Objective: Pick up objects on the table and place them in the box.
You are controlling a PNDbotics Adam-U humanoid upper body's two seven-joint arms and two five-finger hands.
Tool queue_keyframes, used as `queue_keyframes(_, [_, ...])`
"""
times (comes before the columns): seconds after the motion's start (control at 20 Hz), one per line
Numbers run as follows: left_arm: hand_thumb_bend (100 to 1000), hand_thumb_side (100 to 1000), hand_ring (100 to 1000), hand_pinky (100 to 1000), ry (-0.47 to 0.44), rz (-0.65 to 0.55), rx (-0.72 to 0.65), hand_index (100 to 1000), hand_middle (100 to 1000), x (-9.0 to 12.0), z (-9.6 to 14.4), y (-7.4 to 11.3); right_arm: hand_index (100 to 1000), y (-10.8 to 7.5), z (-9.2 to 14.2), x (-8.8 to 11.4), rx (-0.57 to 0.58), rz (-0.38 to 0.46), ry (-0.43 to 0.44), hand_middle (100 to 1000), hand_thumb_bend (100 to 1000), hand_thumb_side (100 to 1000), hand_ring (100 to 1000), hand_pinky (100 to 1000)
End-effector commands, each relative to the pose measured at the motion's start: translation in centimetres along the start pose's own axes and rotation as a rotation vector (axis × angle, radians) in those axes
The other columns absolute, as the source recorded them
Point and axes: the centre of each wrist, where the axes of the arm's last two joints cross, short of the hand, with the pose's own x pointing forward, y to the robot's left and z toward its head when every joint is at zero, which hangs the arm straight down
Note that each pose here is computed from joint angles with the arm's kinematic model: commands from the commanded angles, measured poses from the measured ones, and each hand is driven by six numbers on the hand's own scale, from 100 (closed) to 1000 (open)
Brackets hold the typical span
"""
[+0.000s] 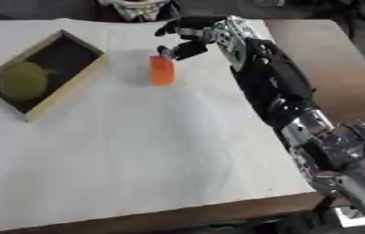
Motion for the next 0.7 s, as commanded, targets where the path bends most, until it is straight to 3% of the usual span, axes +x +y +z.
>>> queue_keyframes(0.05, [100,730,923,515,-0.02,-0.021,0.002,803,697,0.4,-0.3,0.5,993,-0.9,0.8,-0.7,-0.011,0.052,0.032,947,100,930,971,905])
queue_keyframes(0.7, [100,729,924,515,-0.022,-0.018,-0.001,803,697,0.5,-0.3,0.5,985,0.1,-0.6,0.0,-0.011,0.137,0.051,932,100,799,966,900])
